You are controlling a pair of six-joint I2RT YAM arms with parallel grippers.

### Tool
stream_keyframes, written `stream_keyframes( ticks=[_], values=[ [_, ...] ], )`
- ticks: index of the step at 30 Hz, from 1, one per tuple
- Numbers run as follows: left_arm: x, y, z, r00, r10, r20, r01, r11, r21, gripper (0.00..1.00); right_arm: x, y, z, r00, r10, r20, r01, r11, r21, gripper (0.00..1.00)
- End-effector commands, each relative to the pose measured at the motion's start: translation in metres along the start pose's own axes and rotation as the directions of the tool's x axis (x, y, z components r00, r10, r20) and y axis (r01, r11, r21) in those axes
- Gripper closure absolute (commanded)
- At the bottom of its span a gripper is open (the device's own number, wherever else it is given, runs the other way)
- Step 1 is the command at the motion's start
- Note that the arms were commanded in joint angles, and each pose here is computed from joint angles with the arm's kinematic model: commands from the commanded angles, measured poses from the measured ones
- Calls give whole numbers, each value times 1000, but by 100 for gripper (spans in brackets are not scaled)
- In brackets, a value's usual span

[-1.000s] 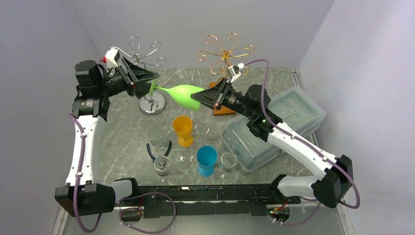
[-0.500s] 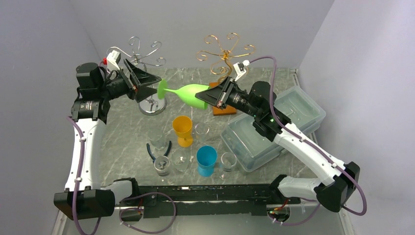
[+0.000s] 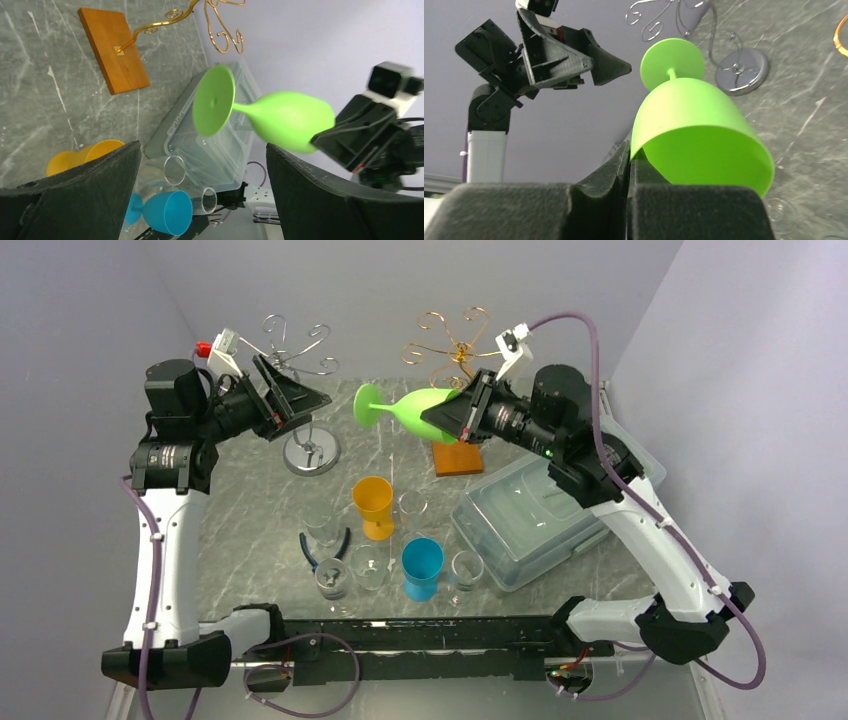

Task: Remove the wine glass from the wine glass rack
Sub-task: Place the wine glass at the center of the board.

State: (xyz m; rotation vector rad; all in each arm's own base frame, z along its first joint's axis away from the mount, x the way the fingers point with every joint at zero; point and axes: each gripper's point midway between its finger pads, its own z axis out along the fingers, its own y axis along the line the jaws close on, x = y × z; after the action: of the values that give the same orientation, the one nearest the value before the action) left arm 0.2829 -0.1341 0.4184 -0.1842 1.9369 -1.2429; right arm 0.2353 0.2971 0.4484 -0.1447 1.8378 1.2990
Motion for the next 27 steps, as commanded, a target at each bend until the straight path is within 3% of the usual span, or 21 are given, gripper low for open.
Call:
stream_keyframes(
  ticks=[1, 15, 27],
  values=[
    [-6, -7, -7, 988, 147, 49, -144, 988, -63, 1, 1, -29, -9, 983, -154, -101, 170, 969, 178, 100],
    [3, 5, 7, 974, 226, 6, -223, 965, -141, 1, 27, -91, -2, 904, -248, -348, 380, 839, 390, 100],
    [7, 16, 9, 973, 230, -11, -229, 960, -162, 1, 64, -129, 30, 826, -246, -507, 478, 781, 401, 100]
  ],
)
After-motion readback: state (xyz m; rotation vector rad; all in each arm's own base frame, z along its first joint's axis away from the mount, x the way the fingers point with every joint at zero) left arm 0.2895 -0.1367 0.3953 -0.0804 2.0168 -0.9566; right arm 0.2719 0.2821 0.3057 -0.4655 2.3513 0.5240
